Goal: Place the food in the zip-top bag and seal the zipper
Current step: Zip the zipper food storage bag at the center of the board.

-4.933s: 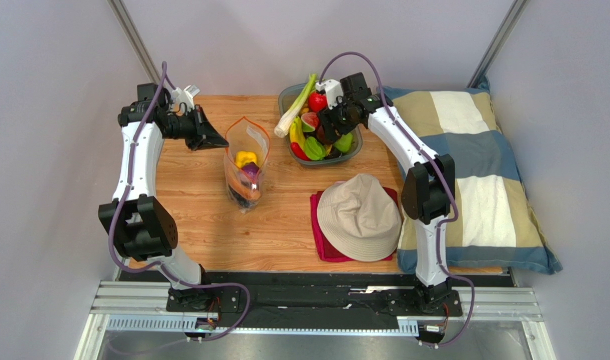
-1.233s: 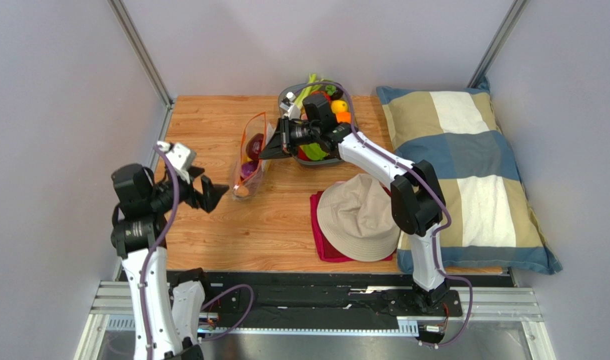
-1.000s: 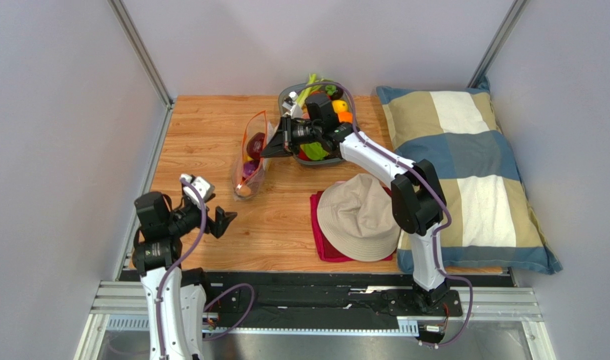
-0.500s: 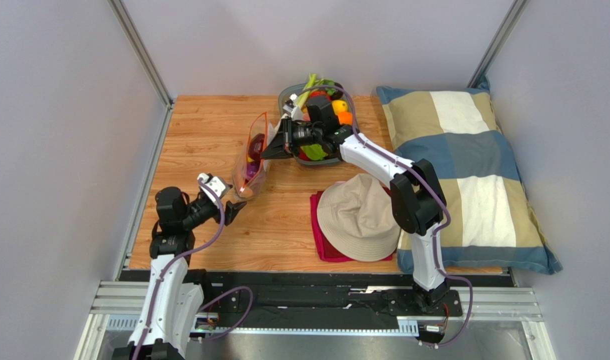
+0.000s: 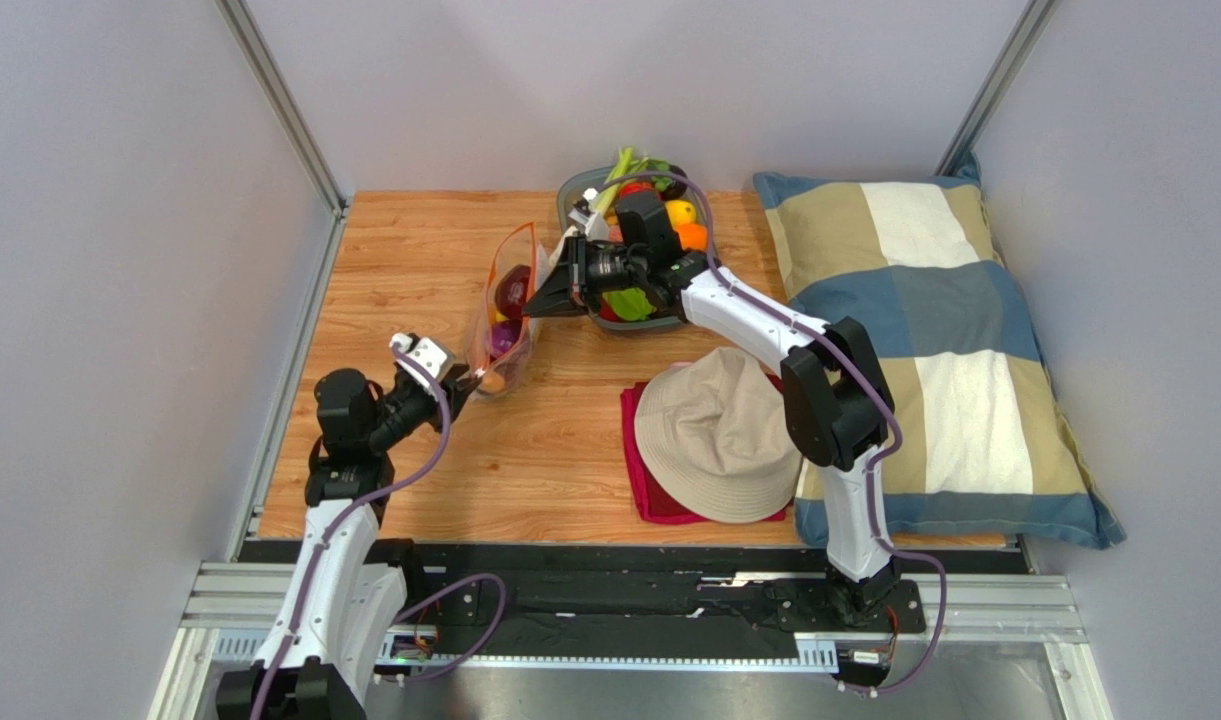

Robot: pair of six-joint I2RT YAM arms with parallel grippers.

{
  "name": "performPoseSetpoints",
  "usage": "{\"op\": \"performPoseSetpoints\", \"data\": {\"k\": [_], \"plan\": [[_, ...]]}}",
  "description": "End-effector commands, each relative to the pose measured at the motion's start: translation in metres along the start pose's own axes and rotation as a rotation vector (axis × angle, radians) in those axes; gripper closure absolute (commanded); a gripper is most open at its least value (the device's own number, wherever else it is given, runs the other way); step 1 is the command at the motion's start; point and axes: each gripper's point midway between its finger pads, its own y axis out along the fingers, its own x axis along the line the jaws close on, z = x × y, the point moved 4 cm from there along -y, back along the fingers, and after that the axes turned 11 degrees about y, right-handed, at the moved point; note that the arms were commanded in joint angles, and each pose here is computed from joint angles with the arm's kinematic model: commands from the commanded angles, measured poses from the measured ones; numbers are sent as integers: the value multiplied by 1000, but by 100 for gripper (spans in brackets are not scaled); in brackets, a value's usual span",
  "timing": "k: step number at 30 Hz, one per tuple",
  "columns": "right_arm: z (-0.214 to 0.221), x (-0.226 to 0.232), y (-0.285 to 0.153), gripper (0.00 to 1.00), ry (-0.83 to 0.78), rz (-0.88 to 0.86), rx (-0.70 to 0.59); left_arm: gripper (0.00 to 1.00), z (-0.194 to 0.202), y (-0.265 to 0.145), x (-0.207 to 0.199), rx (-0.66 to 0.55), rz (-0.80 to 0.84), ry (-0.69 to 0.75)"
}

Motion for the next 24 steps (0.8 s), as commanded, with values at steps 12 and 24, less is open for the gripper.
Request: {"op": "performPoseSetpoints", "data": {"k": [12, 24], "plan": [[-3, 4, -1, 100, -9, -34, -5, 71, -22, 14, -6, -90, 23, 68], [-11, 7, -19, 81, -117, -11, -29, 100, -53, -8, -20, -80, 119, 72]]}}
